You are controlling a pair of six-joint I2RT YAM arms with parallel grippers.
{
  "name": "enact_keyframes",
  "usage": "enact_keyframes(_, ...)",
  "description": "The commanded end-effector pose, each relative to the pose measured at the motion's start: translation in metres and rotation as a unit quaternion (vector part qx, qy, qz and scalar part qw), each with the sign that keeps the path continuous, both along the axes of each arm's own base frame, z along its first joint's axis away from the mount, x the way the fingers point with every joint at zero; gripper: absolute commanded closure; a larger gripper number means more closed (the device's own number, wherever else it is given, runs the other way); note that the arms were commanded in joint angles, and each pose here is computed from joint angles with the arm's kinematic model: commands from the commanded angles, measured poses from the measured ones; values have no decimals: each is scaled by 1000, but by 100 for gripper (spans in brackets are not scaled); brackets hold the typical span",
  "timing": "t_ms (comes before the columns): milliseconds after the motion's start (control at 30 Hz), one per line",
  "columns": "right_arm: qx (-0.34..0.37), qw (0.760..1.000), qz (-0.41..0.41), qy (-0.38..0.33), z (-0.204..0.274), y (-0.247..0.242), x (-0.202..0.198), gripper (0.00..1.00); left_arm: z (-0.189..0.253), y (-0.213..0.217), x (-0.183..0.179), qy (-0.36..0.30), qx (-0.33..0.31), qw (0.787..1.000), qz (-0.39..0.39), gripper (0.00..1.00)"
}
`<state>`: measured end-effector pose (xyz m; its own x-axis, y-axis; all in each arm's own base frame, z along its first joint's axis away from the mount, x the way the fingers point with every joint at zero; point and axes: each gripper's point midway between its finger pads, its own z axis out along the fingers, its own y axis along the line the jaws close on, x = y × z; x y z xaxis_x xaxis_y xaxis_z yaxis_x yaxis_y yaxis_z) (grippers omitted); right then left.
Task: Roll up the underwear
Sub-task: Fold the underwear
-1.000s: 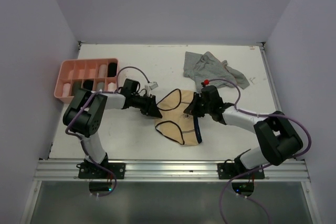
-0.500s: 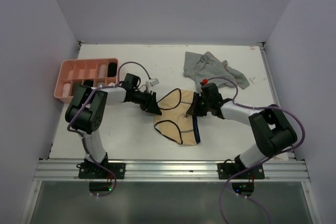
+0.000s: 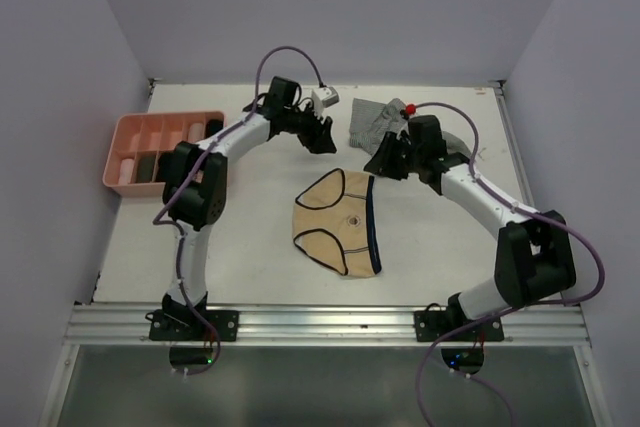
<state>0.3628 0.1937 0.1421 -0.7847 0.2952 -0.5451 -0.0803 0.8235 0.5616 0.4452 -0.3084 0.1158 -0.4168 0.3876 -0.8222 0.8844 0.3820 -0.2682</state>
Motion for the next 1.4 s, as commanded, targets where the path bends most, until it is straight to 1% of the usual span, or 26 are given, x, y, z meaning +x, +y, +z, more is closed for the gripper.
enact_keyframes(0, 57, 996, -2, 66, -9, 9, -43, 69, -41, -13, 5, 22, 31, 999, -21, 40)
enact_keyframes(33, 77, 995, -4, 64, -7, 12, -46, 69, -38, -16, 13, 11, 26, 999, -19, 41)
enact_keyframes(67, 87, 993, -16, 83, -16, 11, -58, 69, -48, -19, 14, 15, 30, 999, -19, 41)
enact_keyframes(133, 101, 990, -23, 94, -23, 12, -65, 70, -51, -26, 15, 6, 28, 999, -27, 40)
enact_keyframes(267, 104, 986, -22, 129, -52, 12, -91, 71, -62, -38, 6, 18, 27, 998, -51, 39)
enact_keyframes(333, 106, 984, -18, 139, -62, 17, -97, 71, -68, -42, 0, 27, 27, 998, -58, 39)
enact_keyframes(467, 96, 982, -15, 164, -87, 19, -111, 72, -76, -45, -9, 44, 24, 997, -63, 41)
enact_keyframes(700, 62, 981, -20, 184, -115, 14, -113, 75, -87, -41, -19, 67, 30, 995, -70, 48)
enact_keyframes(833, 51, 978, -26, 200, -129, 11, -115, 76, -90, -39, -24, 80, 31, 994, -74, 60)
enact_keyframes(867, 53, 978, -27, 198, -131, 12, -113, 77, -89, -40, -25, 81, 29, 993, -76, 64)
enact_keyframes(933, 56, 978, -27, 197, -133, 13, -112, 77, -87, -41, -26, 84, 26, 993, -80, 68)
enact_keyframes(1033, 57, 977, -30, 202, -139, 13, -111, 78, -80, -45, -25, 87, 15, 993, -83, 85)
enact_keyframes(1067, 56, 977, -32, 203, -140, 13, -110, 78, -76, -46, -24, 83, 11, 993, -83, 93)
enact_keyframes(1100, 55, 977, -33, 205, -142, 13, -110, 78, -72, -47, -22, 79, 8, 993, -83, 98)
enact_keyframes(1133, 56, 977, -34, 204, -142, 14, -108, 78, -66, -49, -21, 74, 3, 994, -83, 100)
enact_keyframes(1167, 58, 977, -35, 202, -142, 15, -106, 78, -54, -50, -19, 62, -2, 995, -81, 100)
enact_keyframes(1233, 54, 977, -39, 201, -144, 15, -102, 79, -45, -49, -18, 46, -7, 996, -78, 100)
enact_keyframes(1367, 50, 978, -48, 195, -143, 17, -89, 80, -10, -46, -13, -6, -15, 998, -68, 100)
